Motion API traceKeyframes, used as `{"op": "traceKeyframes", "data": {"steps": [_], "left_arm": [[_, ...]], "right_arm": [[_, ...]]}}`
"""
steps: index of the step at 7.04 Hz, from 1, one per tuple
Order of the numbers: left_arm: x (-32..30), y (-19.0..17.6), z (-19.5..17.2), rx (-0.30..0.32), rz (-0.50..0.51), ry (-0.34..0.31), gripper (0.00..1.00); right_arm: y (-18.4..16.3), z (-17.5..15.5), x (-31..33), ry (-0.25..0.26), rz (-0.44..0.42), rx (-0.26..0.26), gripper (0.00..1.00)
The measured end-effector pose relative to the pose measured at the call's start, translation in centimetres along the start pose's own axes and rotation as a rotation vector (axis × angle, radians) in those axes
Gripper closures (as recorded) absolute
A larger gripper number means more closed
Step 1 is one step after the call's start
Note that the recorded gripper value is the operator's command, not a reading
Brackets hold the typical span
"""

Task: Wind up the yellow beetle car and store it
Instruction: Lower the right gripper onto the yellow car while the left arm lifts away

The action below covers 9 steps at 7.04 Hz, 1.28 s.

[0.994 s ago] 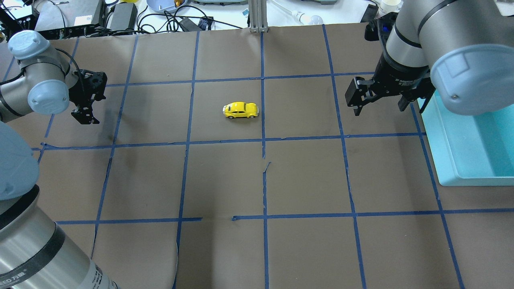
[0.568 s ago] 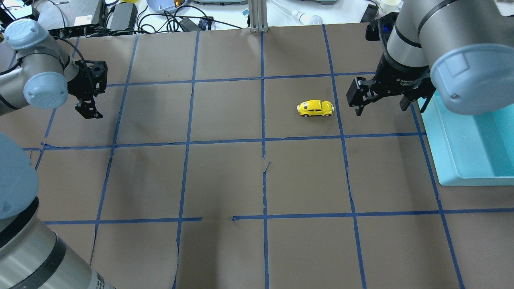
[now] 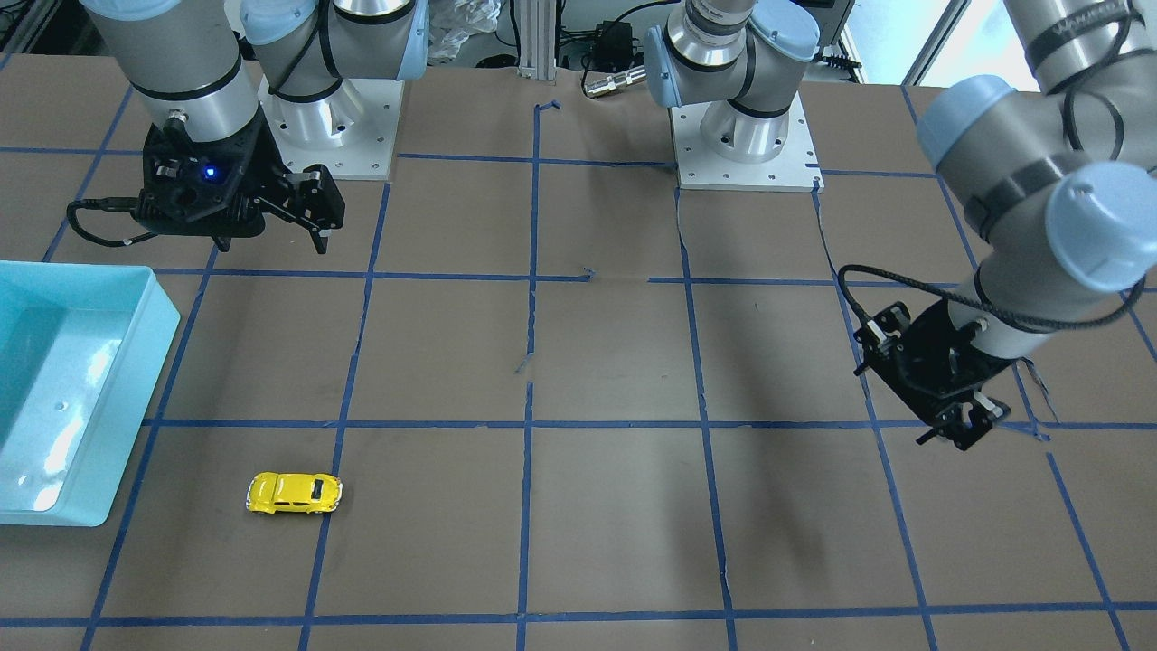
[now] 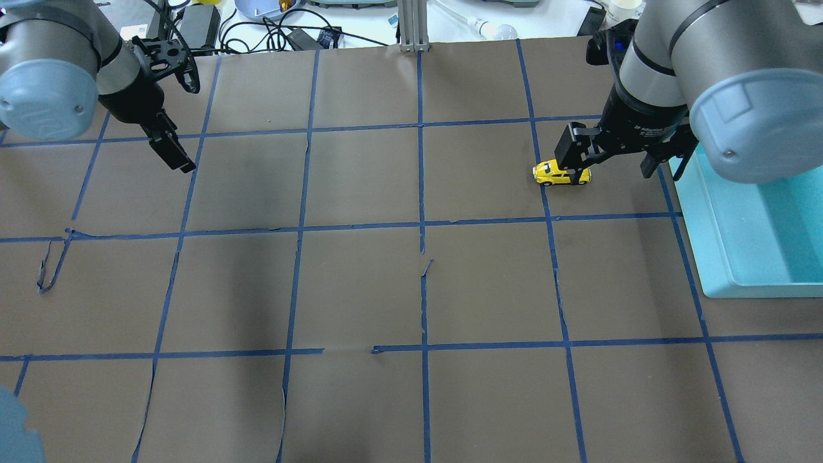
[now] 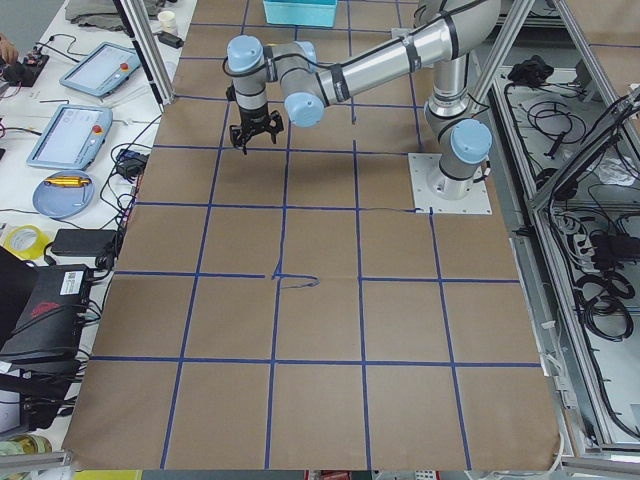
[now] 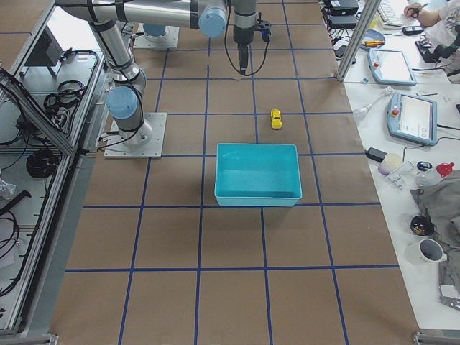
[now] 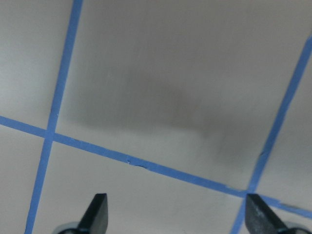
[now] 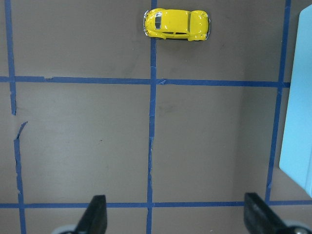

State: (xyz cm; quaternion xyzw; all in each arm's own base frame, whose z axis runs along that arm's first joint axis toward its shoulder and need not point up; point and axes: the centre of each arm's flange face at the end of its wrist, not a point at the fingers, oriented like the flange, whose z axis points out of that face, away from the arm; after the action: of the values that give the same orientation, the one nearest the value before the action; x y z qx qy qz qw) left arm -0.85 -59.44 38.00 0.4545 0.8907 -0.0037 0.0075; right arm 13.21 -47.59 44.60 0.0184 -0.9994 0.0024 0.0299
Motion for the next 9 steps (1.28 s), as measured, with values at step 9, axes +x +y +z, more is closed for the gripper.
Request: {"op": "traceKeyframes", "data": {"steps": [9], "left_arm": [[16.8,-5.0,-11.8,0.034,-0.884,0.010,0.00]], "right_arm": [[-10.4,12.4,-0.7,0.036,-0.969,0.096,0.00]]}}
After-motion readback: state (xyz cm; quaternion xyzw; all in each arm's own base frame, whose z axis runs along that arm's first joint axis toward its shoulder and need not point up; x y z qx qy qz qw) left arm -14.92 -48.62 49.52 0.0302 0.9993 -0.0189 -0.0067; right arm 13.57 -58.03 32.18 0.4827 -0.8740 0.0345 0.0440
